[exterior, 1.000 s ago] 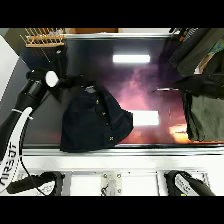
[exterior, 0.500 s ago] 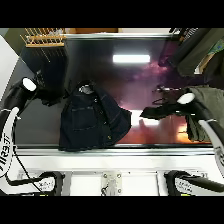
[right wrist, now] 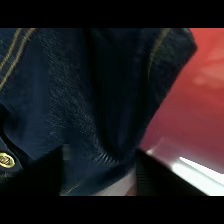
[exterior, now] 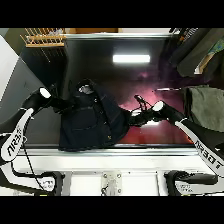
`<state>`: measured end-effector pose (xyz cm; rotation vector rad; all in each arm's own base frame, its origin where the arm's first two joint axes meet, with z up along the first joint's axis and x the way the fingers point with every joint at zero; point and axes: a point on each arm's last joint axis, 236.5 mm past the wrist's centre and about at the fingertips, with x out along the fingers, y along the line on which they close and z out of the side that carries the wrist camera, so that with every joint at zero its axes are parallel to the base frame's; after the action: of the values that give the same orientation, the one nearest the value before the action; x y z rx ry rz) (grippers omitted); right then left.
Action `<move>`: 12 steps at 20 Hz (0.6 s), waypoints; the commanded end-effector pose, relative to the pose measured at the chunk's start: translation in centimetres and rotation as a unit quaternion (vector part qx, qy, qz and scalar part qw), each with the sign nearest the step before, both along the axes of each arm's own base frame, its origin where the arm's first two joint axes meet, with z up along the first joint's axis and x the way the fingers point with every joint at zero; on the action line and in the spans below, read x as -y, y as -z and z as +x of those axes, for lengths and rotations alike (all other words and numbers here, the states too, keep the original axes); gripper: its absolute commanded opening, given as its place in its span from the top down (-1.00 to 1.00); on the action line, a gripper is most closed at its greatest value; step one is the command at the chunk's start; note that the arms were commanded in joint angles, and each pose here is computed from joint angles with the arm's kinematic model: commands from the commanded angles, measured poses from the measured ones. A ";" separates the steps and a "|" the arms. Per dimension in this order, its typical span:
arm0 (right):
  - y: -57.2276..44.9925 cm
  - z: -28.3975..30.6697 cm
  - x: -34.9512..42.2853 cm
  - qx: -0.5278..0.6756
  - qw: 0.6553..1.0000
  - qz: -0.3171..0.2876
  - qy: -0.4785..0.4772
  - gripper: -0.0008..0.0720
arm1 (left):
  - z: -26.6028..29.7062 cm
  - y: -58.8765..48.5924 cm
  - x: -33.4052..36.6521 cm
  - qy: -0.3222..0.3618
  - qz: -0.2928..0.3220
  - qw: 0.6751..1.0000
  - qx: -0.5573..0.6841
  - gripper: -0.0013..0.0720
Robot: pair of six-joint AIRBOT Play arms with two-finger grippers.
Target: Fold the clothes and pants, and hang the long-sleeved shirts on hangers.
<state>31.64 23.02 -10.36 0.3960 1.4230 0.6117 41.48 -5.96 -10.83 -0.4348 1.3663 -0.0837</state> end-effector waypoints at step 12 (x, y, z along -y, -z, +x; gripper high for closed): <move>-29.1 20.9 16.8 0.357 0.914 -0.092 0.171 0.94 | -6.5 -19.8 10.1 0.150 -0.064 0.977 0.136 0.92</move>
<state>49.06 10.54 10.76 0.2399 0.8815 0.3886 39.61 -11.65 5.21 -0.3248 1.1740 -0.3248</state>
